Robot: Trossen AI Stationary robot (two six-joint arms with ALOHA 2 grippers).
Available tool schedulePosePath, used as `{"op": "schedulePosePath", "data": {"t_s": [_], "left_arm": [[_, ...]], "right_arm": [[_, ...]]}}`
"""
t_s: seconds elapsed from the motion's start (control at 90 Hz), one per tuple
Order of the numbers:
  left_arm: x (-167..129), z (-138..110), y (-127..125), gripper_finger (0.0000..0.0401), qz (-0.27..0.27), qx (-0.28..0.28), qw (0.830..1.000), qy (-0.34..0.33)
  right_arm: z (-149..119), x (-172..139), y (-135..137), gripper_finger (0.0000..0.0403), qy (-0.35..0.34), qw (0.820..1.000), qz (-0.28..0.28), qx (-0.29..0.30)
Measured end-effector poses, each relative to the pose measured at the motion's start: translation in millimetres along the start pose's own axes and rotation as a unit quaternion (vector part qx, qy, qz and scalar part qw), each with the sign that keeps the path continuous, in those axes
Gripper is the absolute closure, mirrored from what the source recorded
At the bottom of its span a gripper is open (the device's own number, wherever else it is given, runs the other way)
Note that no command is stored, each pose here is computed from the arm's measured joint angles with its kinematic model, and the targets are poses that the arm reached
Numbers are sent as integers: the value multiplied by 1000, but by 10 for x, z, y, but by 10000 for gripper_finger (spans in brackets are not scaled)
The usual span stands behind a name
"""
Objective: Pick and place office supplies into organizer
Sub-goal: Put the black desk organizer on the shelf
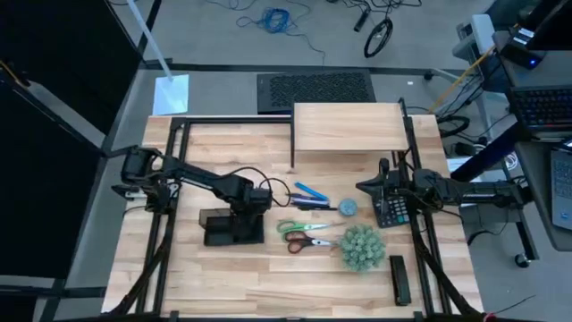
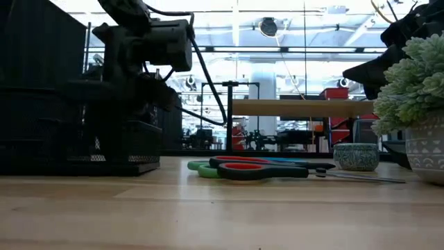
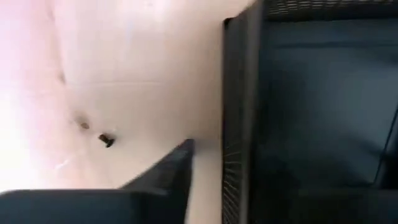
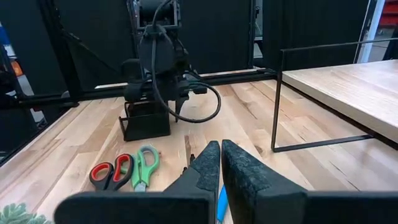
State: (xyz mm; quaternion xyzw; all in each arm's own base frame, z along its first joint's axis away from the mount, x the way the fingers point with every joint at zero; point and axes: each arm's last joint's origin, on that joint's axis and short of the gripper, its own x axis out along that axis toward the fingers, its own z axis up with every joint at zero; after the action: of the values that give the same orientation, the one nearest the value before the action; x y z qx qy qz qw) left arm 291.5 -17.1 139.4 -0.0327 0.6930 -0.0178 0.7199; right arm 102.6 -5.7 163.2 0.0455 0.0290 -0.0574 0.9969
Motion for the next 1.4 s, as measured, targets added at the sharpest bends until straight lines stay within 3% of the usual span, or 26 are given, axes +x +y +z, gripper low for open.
{"op": "schedulePosePath", "data": {"t_s": [0.067,0.222,0.522,0.889,1.4], "left_arm": [[2,1,5,387,0,-2,1000,0],[-59,40,-3,398,4,1,1000,10],[-426,245,-2,401,-1,12,1000,-4],[-881,410,210,401,1,-12,1000,-25],[-881,472,270,401,1,-1,998,-57]], "right_arm": [[0,0,0,401,0,1000,0,0],[0,0,0,401,0,1000,0,0],[0,0,0,401,0,1000,0,0],[0,0,0,401,0,1000,0,0],[0,0,0,401,0,1000,0,0]]}}
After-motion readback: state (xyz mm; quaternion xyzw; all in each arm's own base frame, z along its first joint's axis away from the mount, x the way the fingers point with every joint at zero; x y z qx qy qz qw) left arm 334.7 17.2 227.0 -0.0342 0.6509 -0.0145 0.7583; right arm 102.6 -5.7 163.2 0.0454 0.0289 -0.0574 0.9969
